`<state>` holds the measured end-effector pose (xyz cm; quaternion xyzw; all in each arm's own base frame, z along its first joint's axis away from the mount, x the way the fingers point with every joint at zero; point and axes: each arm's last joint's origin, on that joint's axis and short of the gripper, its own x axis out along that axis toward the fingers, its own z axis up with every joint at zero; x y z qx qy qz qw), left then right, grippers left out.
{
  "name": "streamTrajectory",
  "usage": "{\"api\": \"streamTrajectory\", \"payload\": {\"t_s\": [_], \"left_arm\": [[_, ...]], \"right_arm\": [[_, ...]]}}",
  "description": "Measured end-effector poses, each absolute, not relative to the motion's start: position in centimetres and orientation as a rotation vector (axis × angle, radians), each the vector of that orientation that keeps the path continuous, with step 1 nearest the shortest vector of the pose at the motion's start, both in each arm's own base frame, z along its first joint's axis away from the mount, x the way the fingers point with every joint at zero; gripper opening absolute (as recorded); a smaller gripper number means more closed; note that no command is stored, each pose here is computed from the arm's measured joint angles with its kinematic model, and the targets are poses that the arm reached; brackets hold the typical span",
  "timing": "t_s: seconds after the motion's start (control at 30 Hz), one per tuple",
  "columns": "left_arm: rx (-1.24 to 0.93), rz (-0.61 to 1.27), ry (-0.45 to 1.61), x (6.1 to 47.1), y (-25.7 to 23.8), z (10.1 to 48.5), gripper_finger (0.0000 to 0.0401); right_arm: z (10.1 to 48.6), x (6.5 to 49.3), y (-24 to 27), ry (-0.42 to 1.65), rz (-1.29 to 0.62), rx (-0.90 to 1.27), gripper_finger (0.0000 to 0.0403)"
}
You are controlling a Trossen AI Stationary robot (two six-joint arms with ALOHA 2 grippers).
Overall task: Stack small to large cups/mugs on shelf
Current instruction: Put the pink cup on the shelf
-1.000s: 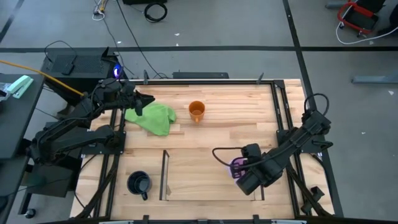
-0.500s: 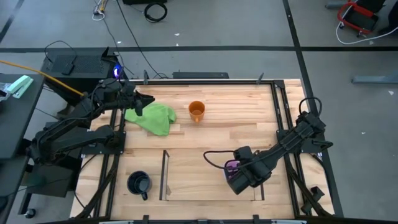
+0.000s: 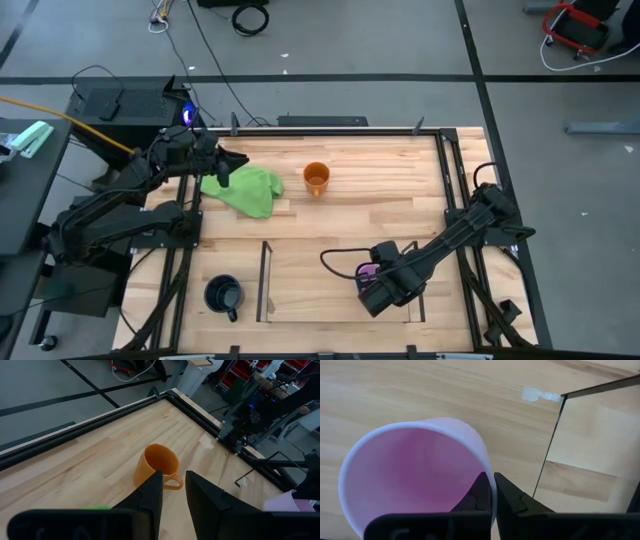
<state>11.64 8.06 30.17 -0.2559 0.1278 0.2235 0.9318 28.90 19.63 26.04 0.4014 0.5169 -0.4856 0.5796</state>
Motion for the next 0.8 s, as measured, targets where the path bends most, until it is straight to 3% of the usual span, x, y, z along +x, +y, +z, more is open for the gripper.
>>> {"api": "streamTrajectory", "payload": {"t_s": [0.8], "left_arm": [[-0.511, 0.455, 0.266, 11.6, 8.1, 30.2, 0.0077]], "right_arm": [[24.8, 28.7, 19.9, 1.240, -1.191, 0.969, 0.0006]]}}
